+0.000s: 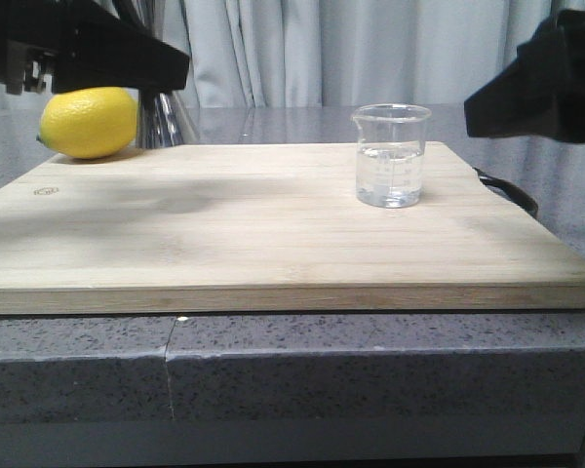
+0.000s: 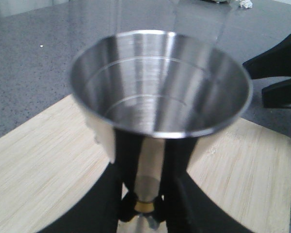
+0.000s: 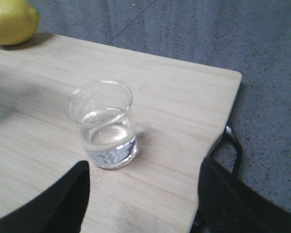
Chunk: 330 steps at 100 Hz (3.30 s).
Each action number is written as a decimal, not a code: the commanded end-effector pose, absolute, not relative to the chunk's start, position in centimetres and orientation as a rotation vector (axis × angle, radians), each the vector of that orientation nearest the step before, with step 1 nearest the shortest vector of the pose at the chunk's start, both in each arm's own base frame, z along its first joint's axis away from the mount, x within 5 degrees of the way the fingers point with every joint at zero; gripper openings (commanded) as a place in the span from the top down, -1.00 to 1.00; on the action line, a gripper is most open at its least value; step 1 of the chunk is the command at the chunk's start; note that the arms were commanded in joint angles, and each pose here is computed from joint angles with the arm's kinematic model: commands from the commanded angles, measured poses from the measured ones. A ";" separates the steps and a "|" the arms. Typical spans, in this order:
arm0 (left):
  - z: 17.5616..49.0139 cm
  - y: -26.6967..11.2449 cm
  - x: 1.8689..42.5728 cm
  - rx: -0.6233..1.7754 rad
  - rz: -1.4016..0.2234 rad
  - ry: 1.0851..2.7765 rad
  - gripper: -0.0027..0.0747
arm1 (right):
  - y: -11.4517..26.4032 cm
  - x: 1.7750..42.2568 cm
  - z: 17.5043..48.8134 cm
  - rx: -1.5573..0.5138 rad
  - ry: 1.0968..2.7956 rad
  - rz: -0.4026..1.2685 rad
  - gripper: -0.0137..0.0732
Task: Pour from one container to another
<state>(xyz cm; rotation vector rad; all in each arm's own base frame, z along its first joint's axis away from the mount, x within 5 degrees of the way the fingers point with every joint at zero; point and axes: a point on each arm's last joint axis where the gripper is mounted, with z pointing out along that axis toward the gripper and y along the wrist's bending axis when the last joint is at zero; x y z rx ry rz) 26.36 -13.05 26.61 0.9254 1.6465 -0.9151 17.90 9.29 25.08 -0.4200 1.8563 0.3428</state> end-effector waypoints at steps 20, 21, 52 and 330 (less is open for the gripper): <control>29.4 -13.4 25.7 0.902 -0.970 1.527 0.98 | 10.5 17.7 26.5 -0.434 1.663 0.404 -0.31; 29.4 -13.4 25.7 0.902 -0.970 1.527 0.98 | 10.5 17.7 26.5 -0.436 1.663 0.407 -0.31; 29.4 -13.4 25.7 0.904 -0.969 1.528 0.98 | 12.0 19.7 24.7 -0.435 1.619 0.416 -0.31; 28.7 -13.5 25.2 0.979 -0.998 1.589 0.98 | 17.5 25.3 32.2 -0.694 1.252 0.376 0.10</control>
